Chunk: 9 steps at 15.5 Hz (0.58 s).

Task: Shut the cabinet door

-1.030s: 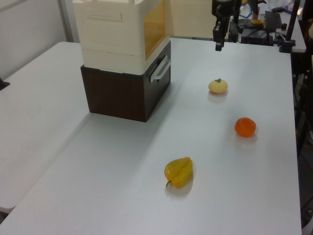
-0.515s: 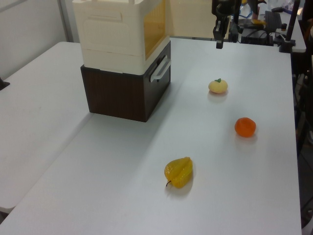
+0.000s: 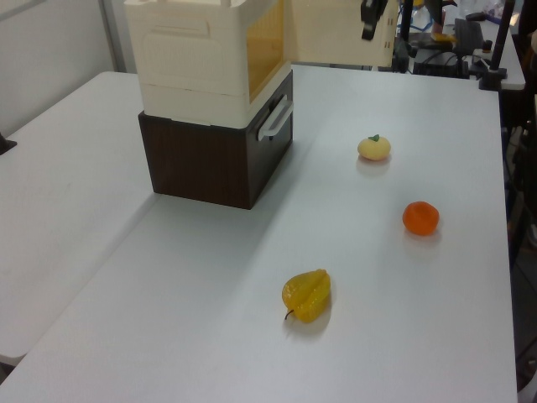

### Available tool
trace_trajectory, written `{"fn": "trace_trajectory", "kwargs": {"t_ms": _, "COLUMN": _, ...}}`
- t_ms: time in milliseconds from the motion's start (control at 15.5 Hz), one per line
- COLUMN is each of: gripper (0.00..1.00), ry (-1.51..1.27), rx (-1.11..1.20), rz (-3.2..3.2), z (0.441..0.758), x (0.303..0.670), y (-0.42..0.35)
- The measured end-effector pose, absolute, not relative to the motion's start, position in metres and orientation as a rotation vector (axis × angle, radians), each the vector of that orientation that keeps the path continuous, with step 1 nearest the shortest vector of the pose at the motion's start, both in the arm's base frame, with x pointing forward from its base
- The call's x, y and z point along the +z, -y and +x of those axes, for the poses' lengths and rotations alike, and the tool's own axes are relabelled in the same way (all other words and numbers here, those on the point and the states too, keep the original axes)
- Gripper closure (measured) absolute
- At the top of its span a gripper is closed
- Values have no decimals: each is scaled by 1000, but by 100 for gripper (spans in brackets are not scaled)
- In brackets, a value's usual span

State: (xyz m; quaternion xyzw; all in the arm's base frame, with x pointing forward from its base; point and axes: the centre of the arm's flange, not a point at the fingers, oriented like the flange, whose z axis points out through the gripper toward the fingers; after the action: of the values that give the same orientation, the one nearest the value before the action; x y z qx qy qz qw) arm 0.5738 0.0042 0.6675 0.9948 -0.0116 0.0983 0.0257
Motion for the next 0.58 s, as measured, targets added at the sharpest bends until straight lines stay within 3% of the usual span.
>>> {"fn": "trace_trajectory", "kwargs": {"t_ms": 322, "gripper": 99, "ry": 143, "rx": 609, "rz": 3036, "z": 575, "x": 726, "y": 34}}
{"fn": "trace_trajectory", "kwargs": {"t_ms": 579, "gripper": 99, "ry": 262, "rx": 784, "rz": 2964, "z": 577, "x": 743, "y": 82}}
